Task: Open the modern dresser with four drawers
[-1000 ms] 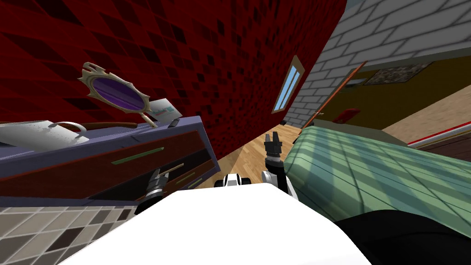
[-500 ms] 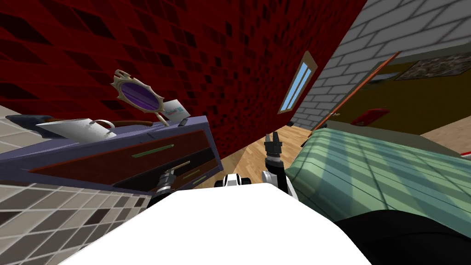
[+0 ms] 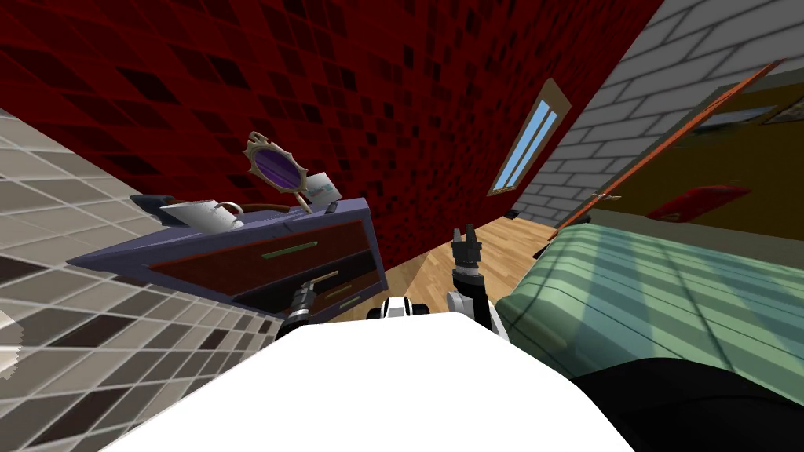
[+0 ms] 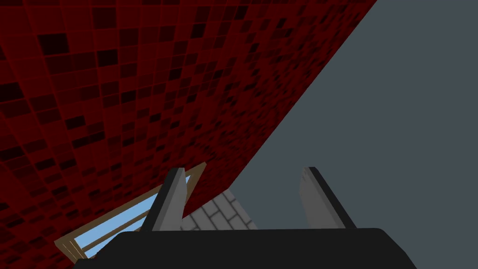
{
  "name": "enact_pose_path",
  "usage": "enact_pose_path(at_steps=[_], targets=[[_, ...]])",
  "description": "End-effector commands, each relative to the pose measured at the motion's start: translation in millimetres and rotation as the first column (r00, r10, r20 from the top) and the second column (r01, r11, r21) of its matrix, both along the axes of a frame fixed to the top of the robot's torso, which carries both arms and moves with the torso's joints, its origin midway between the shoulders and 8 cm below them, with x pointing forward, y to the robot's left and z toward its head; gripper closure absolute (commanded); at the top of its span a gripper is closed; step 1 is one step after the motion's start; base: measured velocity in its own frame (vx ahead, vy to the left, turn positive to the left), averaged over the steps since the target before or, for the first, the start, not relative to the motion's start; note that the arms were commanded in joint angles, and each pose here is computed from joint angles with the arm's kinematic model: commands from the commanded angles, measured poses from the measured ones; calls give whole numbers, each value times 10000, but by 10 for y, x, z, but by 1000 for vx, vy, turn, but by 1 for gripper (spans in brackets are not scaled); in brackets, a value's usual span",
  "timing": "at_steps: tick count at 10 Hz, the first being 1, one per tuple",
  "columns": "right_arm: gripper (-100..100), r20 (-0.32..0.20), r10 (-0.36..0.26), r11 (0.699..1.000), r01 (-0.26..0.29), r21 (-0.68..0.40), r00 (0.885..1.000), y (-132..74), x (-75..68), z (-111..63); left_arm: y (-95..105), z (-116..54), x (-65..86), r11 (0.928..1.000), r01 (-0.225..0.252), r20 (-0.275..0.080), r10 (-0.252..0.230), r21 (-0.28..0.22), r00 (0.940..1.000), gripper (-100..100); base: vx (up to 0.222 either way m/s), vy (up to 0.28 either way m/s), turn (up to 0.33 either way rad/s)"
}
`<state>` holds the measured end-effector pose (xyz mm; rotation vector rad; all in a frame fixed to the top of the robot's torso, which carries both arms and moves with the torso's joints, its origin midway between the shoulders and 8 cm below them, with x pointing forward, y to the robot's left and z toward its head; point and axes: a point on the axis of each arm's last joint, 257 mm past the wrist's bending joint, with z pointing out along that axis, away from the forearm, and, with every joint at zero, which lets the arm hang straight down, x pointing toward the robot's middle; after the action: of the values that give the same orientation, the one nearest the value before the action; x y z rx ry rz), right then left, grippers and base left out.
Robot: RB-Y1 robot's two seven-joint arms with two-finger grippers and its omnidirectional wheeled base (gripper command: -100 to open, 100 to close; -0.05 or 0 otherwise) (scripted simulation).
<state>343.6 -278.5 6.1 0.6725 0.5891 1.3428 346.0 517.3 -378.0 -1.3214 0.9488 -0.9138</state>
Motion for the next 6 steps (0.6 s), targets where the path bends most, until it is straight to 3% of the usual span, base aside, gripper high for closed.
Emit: enact_pose_path(at_steps=[1,2,3,4,5,6], targets=[[0,1,1,10000,-1,0,10000,0,0,0,-506,-144,106,9986,532,-360,-534,-67,9979,100,28,108,311],[0,-1,0,10000,0,-1,10000,0,0,0,-548,-91,154,9979,652,-232,-653,-30,9976,100,23,91,187],[0,1,2,10000,-2,0,10000,1,0,0,-898,-85,283,9945,1048,-198,-1049,-35,9943,100,28,105,365],[0,-1,0,10000,0,-1,10000,0,0,0,-940,-91,295,9935,1138,-206,-1139,-51,9933,100,20,70,163],[0,1,2,10000,-2,1,10000,1,0,0,-1298,-63,413,9883,1521,-139,-1522,-68,9883,100,23,112,303],[0,0,0,10000,0,-1,10000,0,0,0,-1339,-61,426,9870,1608,-130,-1609,-77,9869,100,30,89,148]])
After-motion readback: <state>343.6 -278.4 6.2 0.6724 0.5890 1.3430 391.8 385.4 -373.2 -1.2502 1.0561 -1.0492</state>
